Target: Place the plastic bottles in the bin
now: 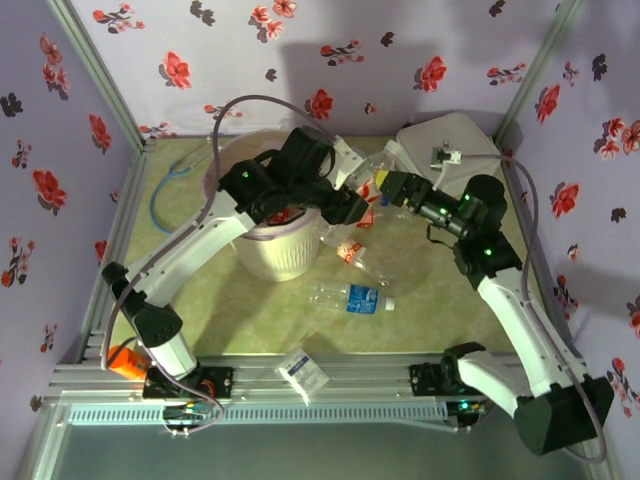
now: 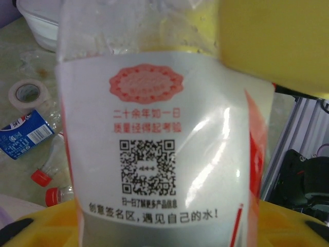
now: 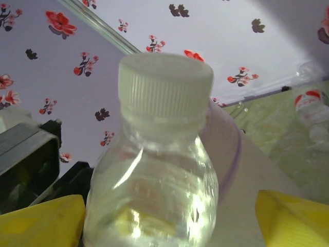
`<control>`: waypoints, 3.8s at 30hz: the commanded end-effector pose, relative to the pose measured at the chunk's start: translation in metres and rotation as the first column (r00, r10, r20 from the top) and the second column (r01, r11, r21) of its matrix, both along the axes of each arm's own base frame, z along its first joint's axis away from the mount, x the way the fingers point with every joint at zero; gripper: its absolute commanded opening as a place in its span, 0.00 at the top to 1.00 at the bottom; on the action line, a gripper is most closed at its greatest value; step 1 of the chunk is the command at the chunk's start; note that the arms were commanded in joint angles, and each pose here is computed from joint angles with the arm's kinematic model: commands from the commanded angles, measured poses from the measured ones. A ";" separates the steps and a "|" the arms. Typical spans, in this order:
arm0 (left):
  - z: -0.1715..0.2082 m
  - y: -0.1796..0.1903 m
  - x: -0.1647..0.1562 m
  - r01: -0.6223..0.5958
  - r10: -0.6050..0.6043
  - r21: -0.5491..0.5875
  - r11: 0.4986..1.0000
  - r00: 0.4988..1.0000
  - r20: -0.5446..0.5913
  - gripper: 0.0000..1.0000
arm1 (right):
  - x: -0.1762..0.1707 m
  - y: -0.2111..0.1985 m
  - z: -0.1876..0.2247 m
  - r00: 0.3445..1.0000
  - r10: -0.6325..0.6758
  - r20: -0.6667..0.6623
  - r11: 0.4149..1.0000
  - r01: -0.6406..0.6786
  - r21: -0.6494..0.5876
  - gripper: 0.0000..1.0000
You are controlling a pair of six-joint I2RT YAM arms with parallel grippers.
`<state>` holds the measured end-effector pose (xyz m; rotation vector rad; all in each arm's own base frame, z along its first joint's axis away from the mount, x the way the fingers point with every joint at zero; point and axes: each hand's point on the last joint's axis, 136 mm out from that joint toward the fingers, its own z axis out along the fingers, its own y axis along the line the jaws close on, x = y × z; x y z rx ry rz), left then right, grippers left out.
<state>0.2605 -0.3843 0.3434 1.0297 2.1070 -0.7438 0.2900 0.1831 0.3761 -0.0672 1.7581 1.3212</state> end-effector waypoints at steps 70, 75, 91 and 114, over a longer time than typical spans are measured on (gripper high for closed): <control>-0.126 0.209 0.109 -0.538 0.538 0.383 0.751 0.835 0.118 0.60 | 0.026 -0.095 -0.135 0.829 -0.478 -0.290 0.866 0.390 -0.312 0.02; -0.126 0.206 0.111 -0.532 0.533 0.382 0.756 0.838 0.113 0.33 | 0.027 -0.095 -0.136 0.821 -0.480 -0.309 0.868 0.394 -0.301 0.02; -0.054 0.205 0.101 -0.548 0.522 0.271 0.791 0.836 0.168 0.00 | 0.019 -0.103 -0.160 0.808 -0.486 -0.333 0.843 0.334 -0.421 0.02; 0.049 0.199 0.061 -0.550 0.556 -0.083 0.831 0.814 0.170 0.00 | -0.058 -0.022 -0.245 0.859 -0.154 -0.488 0.542 -0.340 -0.769 0.07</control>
